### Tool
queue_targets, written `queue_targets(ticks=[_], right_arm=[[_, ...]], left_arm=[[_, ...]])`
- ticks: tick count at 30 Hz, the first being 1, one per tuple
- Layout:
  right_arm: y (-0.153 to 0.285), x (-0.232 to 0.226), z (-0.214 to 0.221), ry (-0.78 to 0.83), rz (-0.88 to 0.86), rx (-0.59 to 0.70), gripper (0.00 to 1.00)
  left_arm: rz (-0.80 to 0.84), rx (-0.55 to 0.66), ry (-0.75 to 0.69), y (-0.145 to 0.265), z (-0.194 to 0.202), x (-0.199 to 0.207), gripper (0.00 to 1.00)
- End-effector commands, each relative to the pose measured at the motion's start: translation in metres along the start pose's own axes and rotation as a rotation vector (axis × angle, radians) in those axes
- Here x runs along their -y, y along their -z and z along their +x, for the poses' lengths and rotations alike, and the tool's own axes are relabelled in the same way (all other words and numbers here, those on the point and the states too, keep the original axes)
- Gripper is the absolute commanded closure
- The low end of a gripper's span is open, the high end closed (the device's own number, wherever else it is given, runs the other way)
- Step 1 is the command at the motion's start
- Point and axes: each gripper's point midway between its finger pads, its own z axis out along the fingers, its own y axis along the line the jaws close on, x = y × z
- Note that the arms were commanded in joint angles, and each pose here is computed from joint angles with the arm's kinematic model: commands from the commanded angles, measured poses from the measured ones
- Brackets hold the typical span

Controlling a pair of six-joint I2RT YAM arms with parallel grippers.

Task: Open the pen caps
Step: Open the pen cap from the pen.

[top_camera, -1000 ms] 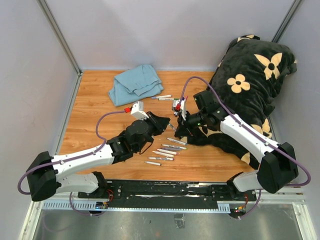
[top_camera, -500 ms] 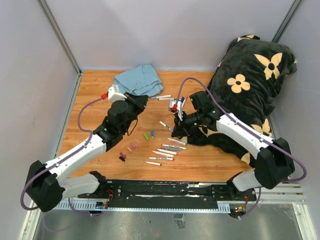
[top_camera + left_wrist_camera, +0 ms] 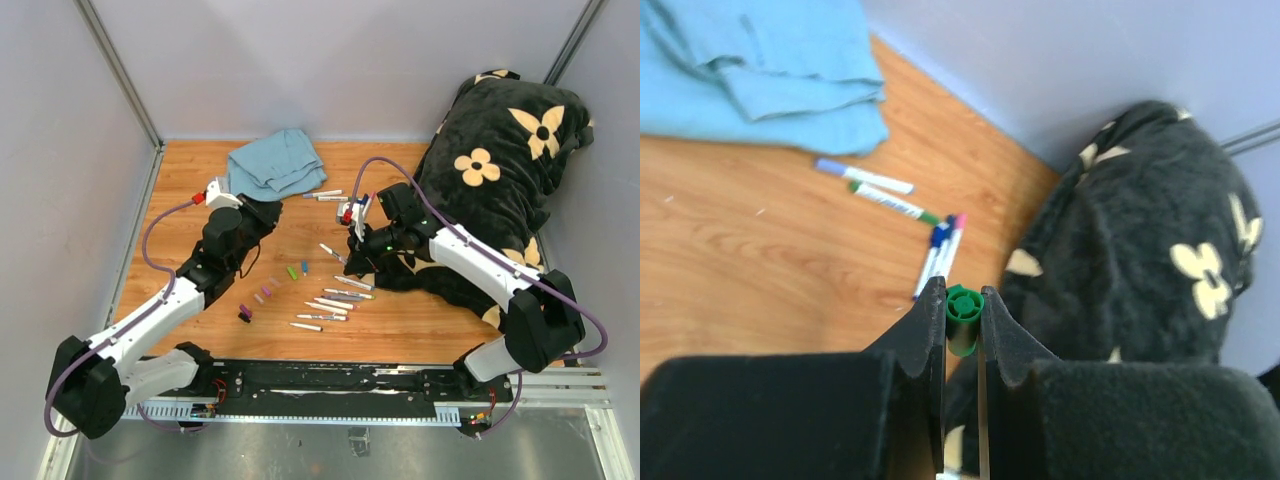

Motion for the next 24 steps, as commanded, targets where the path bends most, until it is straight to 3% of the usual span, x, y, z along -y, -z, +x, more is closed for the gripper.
queue_targets(ticks=[1,8,24], right_arm=[[0.009,0.006,0.001,0.030,0.040,-0.011,0.99],[0.012,0.015,0.007,0.023,0.072,-0.027,0.98],[0.012,0.051,0.016,-0.004,0.145,-0.114,0.96]], left_arm=[[-0.051,-0.107,-0.002,0.004,0.028,-0.042,1.00],[-0.119,-0.260,0.073,-0.001,0.064,-0.099,0.99],[-0.292,-0.348,0.091,-0.048,0.068,-0.144,1.00]])
